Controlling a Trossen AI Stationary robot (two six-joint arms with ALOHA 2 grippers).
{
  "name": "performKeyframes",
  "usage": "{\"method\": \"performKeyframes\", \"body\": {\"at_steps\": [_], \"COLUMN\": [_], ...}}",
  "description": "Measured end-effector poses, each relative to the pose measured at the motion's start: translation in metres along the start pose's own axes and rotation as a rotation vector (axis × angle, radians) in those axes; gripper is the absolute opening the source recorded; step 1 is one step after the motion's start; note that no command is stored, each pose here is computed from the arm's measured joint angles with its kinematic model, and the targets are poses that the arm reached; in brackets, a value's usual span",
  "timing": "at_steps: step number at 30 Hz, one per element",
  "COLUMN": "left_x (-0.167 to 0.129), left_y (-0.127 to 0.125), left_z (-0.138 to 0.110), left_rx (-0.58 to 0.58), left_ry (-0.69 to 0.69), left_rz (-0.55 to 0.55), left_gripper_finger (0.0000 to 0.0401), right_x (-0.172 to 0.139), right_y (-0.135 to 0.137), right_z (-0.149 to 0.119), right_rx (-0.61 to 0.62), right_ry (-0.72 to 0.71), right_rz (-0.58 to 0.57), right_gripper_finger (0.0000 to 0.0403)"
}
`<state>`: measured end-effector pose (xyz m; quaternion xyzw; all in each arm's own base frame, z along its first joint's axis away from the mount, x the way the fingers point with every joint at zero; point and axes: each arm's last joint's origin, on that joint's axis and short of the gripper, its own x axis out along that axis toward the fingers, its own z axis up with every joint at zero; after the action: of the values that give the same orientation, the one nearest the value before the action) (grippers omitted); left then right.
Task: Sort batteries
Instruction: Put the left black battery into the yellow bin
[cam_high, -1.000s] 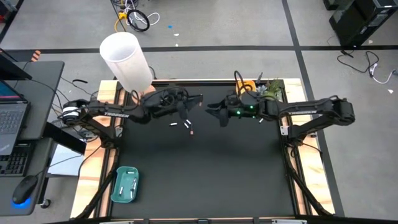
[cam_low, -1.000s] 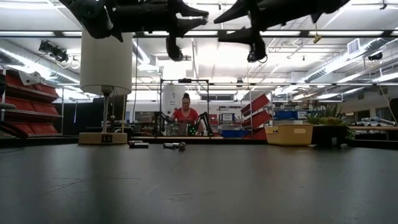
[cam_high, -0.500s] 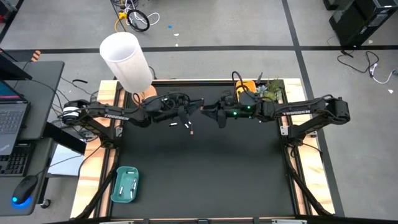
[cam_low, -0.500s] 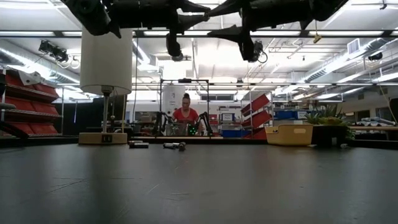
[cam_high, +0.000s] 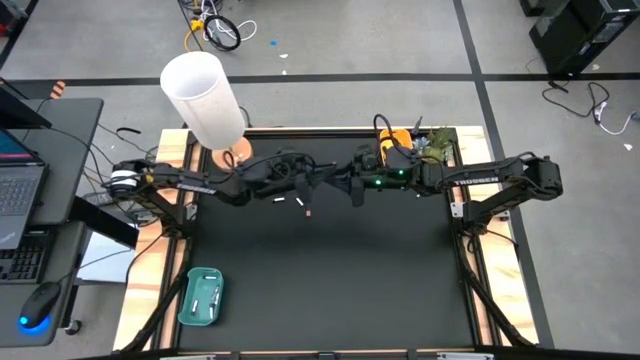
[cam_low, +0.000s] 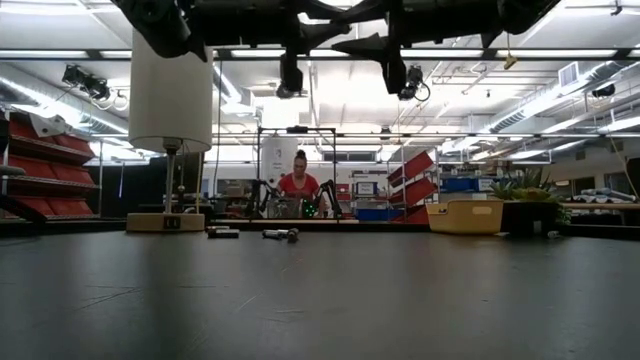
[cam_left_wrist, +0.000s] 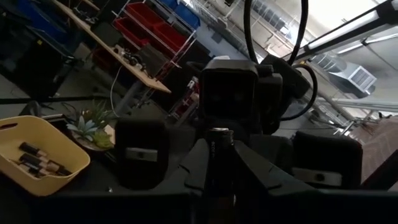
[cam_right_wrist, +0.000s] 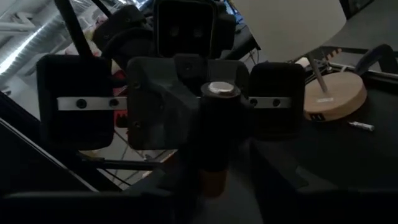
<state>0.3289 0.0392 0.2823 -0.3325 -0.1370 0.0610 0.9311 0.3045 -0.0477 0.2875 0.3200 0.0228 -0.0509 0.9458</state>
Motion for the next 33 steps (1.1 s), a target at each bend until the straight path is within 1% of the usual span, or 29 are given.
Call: {"method": "performKeyframes", "body": {"at_steps": [2,5,6,11,14,17,22,25,28,30,33], "left_x": [0.002,0.003,0.003,0.003,0.003,0.003,0.003,0.003,0.003,0.002,0.002], "left_y": [-0.001,0.000,0.000,0.001,0.001,0.002,0.004,0.007,0.009,0.011,0.011], "left_z": [0.001,0.000,-0.001,-0.002,-0.002,-0.003,-0.002,0.000,0.003,0.005,0.006], "left_rx": [0.003,0.014,0.020,0.015,0.011,0.007,0.007,0.006,0.002,-0.014,-0.024], "left_ry": [-0.002,0.008,0.019,0.057,0.053,0.032,0.028,0.023,0.012,0.012,0.029], "left_rz": [-0.003,0.005,0.008,0.007,0.013,0.049,0.067,0.083,0.092,0.097,0.072], "left_gripper_finger": [0.0052,0.0052,0.0052,0.0052,0.0057,0.0094,0.0188,0.0232,0.0252,0.0253,0.0244], "right_x": [0.000,0.000,0.000,0.000,0.000,0.000,-0.005,-0.011,-0.022,-0.031,-0.046], "right_y": [0.000,0.000,0.000,0.000,-0.001,-0.002,0.000,0.001,0.003,0.004,0.004], "right_z": [0.000,0.000,0.000,-0.001,-0.001,-0.001,0.001,0.006,0.014,0.020,0.026], "right_rx": [-0.008,-0.009,-0.009,-0.014,-0.016,-0.024,-0.039,-0.042,-0.046,-0.055,-0.066], "right_ry": [-0.002,-0.001,0.004,0.013,0.019,0.024,0.013,-0.001,-0.022,-0.035,-0.038], "right_rz": [0.003,0.005,0.003,0.006,0.011,-0.001,-0.030,-0.058,-0.100,-0.130,-0.203], "right_gripper_finger": [0.0111,0.0047,0.0036,0.0036,0.0036,0.0036,0.0036,0.0036,0.0036,0.0036,0.0036]}}
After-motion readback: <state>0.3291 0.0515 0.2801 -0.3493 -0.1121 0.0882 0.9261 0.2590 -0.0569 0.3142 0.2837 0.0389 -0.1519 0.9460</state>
